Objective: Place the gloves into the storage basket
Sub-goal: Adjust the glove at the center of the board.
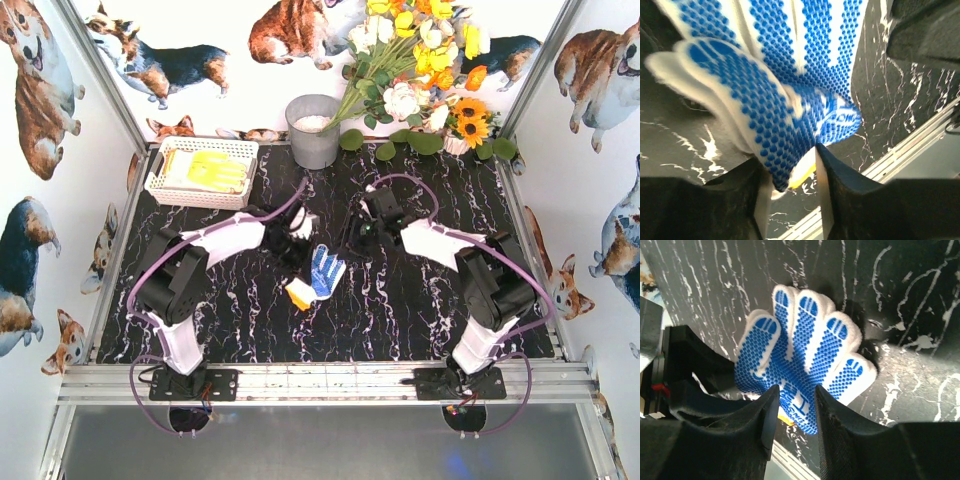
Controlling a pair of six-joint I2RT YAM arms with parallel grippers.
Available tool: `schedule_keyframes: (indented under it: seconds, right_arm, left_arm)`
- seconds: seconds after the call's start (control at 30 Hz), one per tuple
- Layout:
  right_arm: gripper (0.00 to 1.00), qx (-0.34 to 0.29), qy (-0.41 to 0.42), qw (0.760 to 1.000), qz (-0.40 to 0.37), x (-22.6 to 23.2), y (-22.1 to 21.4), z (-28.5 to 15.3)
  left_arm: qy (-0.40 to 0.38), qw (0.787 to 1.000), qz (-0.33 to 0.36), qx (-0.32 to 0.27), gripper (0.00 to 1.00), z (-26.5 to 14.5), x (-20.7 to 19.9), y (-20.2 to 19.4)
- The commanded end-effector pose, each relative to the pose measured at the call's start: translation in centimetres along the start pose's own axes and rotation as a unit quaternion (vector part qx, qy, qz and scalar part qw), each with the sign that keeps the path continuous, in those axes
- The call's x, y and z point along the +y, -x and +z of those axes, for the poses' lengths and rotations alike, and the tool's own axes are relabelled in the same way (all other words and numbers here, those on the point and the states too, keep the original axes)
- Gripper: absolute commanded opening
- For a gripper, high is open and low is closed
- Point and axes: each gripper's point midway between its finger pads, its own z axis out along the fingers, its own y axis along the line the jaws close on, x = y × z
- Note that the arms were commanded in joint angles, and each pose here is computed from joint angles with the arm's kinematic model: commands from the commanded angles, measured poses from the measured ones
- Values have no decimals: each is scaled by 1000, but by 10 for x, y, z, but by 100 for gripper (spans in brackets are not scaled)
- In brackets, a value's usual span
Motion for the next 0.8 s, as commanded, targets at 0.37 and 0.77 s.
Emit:
schedule_keyframes:
  seconds: [0.37, 0.77]
  right_arm:
    - [31, 88, 35, 995, -33, 34, 3, 1]
    - [28, 129, -8, 991, -25, -3, -9, 15]
  left_arm:
    - [3, 984, -129, -122, 57, -50, -6, 2]
    - [-52, 978, -166, -114, 59, -6, 6, -42]
